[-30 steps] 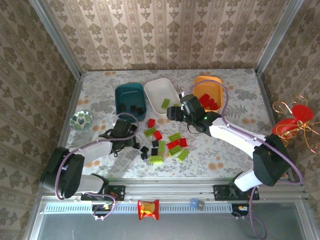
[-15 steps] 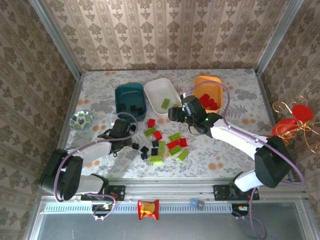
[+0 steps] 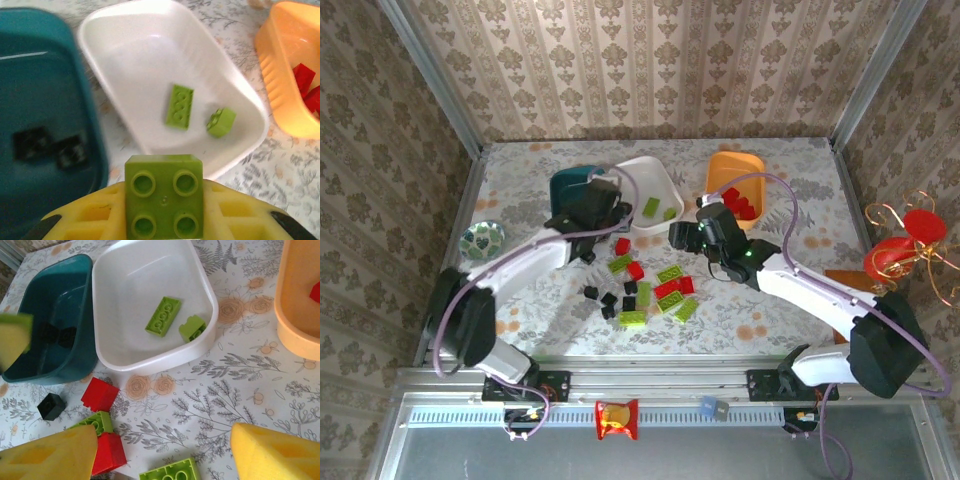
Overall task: Sort the legos into containers by color
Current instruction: Place the lego in the container.
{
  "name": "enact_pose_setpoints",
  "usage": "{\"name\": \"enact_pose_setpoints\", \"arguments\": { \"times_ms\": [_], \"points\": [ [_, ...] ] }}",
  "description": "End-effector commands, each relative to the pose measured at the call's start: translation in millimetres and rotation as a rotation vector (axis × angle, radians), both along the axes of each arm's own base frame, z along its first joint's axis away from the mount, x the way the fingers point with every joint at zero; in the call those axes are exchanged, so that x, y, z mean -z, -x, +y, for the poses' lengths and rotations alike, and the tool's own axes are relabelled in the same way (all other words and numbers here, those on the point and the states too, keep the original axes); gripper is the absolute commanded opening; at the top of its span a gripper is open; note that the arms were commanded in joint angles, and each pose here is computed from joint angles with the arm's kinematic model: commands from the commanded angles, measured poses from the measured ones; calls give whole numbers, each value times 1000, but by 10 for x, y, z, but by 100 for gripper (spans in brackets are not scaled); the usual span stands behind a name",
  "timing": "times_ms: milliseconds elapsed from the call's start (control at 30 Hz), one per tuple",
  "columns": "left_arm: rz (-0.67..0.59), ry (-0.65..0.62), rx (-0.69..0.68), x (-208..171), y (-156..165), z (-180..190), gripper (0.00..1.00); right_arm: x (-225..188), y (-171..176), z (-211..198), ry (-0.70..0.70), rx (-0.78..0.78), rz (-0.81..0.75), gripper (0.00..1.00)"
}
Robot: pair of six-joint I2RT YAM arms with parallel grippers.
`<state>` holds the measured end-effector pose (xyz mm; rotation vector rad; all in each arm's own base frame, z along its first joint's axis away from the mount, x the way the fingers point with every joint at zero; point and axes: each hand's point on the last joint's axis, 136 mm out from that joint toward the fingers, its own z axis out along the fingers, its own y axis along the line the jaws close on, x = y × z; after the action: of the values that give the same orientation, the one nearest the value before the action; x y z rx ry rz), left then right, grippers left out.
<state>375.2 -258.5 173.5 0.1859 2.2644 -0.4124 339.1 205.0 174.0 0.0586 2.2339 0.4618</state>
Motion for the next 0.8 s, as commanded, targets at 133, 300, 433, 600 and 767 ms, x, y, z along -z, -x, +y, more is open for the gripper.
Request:
{"name": "enact_pose_setpoints", "arguments": {
  "times_ms": [133,300,433,600,767],
  "points": [
    [79,-34,43,329,-636,-336,26,110,169,-210,18,52,31,72],
    [114,-68,53,480,-906,-482,30,190,279,-183,3,18,65,73],
    [133,-75,48,516,-1015,-516,38,266,347,-154,1,-3,96,74],
    [85,14,66,168,-961,-561,67,431,439,-129,6,-16,146,75],
    [3,120,106,-301,-626,-582,91,620,505,-76,39,-49,192,75]
  ]
}}
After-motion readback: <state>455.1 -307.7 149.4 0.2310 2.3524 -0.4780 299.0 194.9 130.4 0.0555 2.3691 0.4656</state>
